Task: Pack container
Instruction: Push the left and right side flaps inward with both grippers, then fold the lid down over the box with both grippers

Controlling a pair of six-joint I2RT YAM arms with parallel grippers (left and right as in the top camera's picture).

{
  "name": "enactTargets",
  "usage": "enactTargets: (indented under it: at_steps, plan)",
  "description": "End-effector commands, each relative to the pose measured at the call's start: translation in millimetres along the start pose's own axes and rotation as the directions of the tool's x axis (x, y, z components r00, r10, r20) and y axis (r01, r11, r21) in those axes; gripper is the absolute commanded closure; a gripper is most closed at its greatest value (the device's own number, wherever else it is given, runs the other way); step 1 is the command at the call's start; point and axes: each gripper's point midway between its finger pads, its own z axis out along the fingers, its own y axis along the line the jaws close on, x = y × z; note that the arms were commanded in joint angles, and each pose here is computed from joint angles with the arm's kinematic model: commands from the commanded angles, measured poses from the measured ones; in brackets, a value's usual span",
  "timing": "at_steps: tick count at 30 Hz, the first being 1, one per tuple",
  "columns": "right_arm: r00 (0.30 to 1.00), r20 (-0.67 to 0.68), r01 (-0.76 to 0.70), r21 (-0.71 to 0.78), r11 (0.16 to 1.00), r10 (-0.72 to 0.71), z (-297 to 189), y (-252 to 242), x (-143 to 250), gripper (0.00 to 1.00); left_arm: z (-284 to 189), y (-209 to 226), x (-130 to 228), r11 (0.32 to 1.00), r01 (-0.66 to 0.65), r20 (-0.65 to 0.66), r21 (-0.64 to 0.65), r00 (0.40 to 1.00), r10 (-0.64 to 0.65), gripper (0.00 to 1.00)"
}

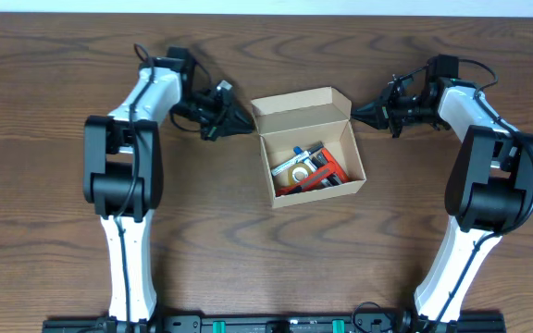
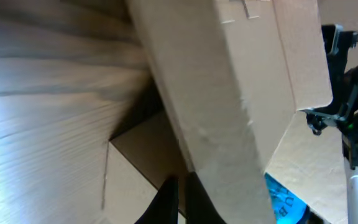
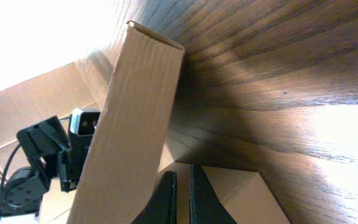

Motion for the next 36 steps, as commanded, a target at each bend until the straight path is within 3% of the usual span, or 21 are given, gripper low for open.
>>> enactTargets:
  at_steps: [1, 36]
  plan:
    - [1.0, -0.017, -0.017, -0.02, 1.0, 0.017, 0.8, 1.9, 2.4, 0.98, 8.3, -5.7, 2.7, 0.999, 0.034, -0.02, 0.021, 0.999, -0.033, 0.94]
    - [0.999, -0.051, -0.016, -0.015, 1.0, 0.015, 11.3, 6.7, 13.0, 0.98, 8.3, -26.8, -0.4, 0.992, 0.036, -0.037, 0.122, 0.999, -0.032, 0.94]
